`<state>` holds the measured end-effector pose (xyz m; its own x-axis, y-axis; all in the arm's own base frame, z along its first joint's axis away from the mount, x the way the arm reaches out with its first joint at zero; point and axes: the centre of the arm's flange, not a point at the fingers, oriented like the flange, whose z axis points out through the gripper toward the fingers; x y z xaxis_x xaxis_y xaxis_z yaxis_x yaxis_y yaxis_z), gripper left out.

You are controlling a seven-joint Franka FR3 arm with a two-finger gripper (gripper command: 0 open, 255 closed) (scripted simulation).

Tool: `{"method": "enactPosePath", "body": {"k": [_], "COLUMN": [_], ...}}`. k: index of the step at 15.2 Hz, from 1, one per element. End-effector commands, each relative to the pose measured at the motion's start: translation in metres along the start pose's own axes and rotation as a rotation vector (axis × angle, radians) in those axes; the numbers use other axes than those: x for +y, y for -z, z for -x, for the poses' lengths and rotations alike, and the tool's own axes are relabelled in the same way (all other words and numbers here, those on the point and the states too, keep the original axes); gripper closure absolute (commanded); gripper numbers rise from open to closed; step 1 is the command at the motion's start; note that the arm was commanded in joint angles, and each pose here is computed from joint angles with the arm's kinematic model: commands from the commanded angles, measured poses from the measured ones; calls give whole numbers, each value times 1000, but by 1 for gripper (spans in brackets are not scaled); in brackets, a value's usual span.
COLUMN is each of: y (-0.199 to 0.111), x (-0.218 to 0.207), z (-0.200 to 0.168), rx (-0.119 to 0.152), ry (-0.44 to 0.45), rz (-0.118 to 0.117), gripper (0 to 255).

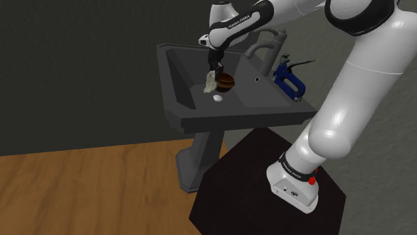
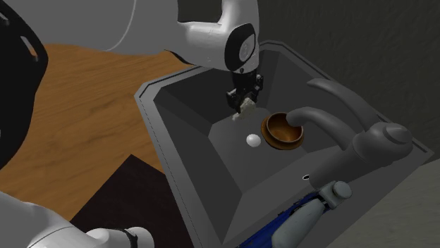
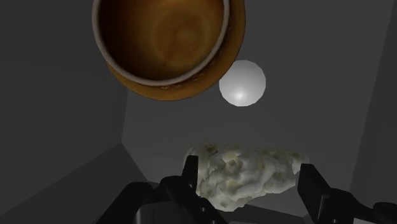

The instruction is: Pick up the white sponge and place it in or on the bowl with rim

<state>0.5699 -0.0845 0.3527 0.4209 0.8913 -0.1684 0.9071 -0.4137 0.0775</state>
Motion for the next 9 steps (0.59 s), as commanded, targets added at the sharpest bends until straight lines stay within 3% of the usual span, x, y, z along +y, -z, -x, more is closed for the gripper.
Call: {"method": "enactPosePath", "body": {"k": [1, 9], "y": [12, 45], "x": [1, 10], "z": [3, 21], "rx": [0, 0], "ry": [0, 0], "rz": [0, 0], "gripper": [255, 255]}}
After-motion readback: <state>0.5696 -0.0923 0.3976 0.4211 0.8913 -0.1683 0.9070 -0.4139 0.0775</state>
